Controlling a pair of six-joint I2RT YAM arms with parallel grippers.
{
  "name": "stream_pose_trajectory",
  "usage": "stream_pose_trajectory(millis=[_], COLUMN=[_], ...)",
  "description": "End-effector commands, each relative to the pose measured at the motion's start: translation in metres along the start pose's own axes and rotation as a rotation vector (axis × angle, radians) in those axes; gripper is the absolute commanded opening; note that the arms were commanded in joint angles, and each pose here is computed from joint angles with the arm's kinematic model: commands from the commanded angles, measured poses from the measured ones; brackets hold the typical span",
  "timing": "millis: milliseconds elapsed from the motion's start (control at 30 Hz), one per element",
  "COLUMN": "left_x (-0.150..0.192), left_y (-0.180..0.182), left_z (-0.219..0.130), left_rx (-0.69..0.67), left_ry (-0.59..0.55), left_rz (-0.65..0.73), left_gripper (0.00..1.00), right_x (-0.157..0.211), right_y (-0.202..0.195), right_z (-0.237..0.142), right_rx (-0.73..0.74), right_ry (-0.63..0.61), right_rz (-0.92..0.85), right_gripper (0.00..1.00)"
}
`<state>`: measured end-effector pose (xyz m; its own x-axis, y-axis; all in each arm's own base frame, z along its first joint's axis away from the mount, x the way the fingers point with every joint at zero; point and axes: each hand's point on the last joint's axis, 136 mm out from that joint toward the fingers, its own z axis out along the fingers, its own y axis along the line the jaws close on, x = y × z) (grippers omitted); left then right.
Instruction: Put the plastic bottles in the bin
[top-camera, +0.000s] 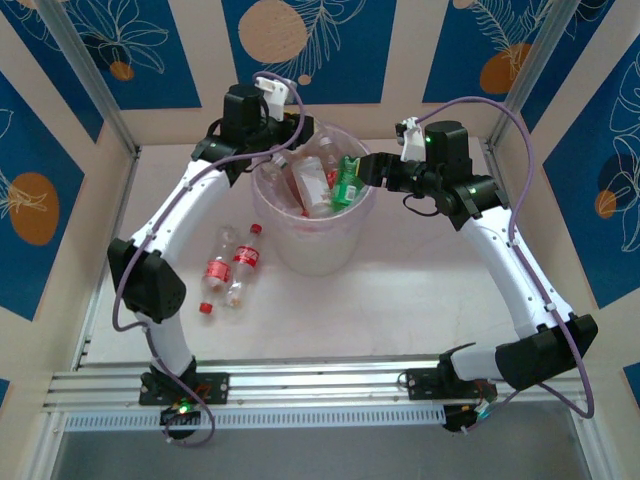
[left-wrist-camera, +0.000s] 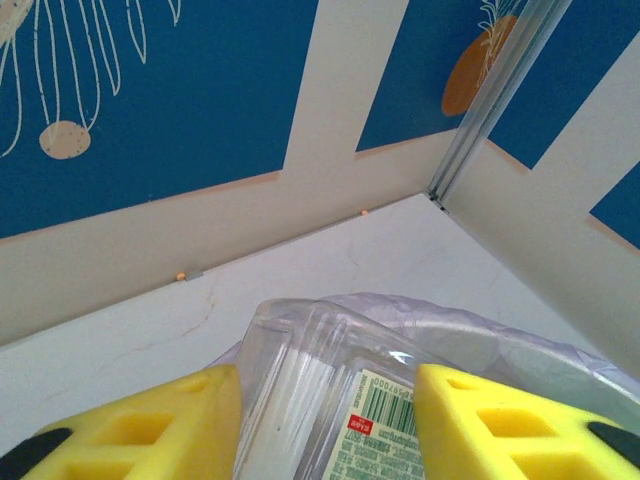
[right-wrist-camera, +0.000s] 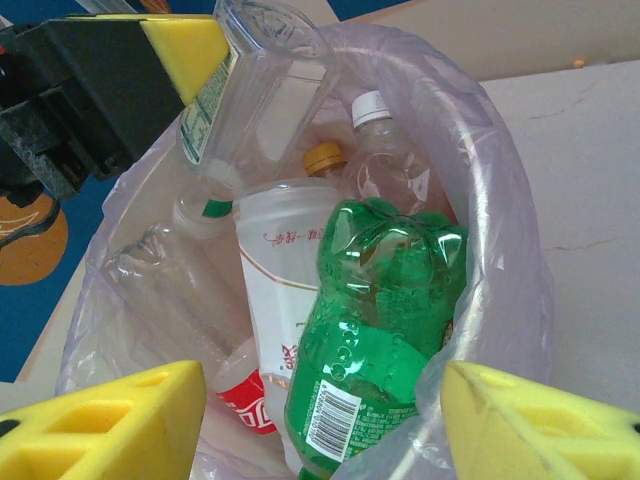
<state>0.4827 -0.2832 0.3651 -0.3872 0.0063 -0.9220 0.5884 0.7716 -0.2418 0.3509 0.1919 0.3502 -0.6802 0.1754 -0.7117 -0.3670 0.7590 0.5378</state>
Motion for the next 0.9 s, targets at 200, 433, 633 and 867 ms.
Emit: stream_pose_trajectory(millis=[200,433,633,867], left_x=[0.062,0.08,0.078,0.055], left_y=[0.008,0.015,0.015,0.003], left_z=[0.001,0.003,0.009,-0.001], left_rx=[-0.029,-0.054,-0.048,-0.012], left_ry=[0.155,0.202,0.207,0.153], left_rz=[-0.004,0.007,0.002,0.009], left_gripper=[0.44,0.42,0.43,0.55], right_x=[-0.001,-0.003,-0.003,-0.005], right_y=[0.004,0.009,0.011,0.01], right_z=[0.003,0.004,0.004,0.001], right_rx=[-0.018,-0.026,-0.027,-0.016], right_ry=[0.009,0.007,0.007,-0.002], right_rz=[-0.019,-0.024,-0.025,-0.029], right_gripper=[0.65,0.65,0.65,0.65])
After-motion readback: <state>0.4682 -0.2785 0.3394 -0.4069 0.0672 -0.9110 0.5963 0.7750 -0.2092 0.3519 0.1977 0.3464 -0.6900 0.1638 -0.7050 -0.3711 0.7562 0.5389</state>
